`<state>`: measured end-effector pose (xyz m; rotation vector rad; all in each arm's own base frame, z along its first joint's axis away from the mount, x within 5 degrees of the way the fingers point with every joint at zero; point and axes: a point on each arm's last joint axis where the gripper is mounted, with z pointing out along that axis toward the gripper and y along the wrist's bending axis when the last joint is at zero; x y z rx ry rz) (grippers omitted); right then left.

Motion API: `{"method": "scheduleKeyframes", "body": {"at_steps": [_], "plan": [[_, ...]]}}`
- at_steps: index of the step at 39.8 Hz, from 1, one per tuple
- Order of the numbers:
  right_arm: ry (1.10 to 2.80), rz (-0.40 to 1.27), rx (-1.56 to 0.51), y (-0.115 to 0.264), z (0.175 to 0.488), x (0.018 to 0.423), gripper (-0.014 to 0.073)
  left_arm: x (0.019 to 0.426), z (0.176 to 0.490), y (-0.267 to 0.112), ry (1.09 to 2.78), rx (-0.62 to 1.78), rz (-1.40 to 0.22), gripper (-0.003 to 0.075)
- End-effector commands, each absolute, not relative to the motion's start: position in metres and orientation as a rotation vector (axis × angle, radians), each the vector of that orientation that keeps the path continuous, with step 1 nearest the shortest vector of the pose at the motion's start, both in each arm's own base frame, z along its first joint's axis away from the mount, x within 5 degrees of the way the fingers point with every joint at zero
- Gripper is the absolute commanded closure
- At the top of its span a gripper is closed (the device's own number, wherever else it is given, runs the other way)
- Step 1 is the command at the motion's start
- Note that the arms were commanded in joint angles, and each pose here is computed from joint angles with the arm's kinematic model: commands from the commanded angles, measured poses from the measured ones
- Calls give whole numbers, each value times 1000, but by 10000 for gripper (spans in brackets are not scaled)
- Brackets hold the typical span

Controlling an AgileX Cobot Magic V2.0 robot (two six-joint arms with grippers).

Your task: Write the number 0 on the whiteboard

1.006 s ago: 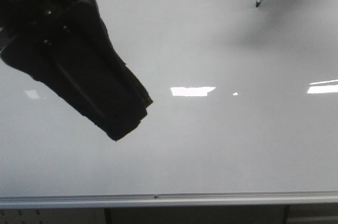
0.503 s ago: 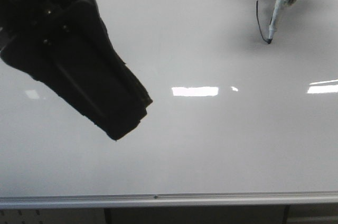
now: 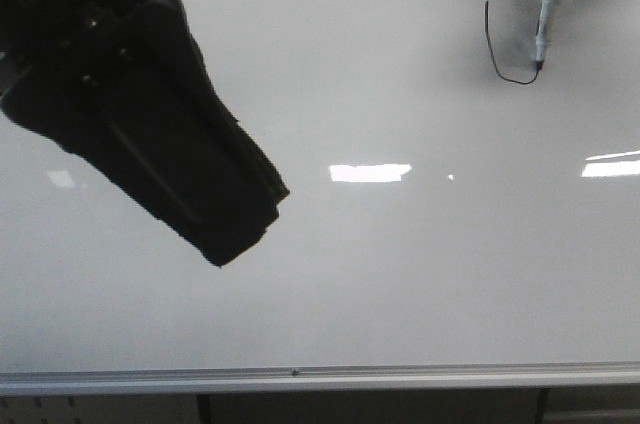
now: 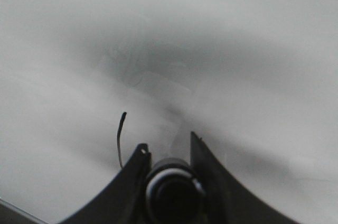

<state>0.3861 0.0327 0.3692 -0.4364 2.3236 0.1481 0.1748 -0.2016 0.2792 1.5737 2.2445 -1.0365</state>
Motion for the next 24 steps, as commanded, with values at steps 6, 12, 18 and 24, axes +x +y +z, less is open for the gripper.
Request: {"method": "scheduleKeyframes", "body": {"at_steps": [6,12,18,24], "plan": [[2087,92,-384,29,426,378,653,170,299,-204,2168,1539,-1098,740],[2046,92,-367,29,434,378,653,170,299,-204,2168,1539,-1098,740],[2013,103,-372,37,437,379,653,170,299,-204,2168,1539,-1098,740],[1972,120,-397,51,440,379,653,170,299,-204,2168,1539,-1098,740]]}}
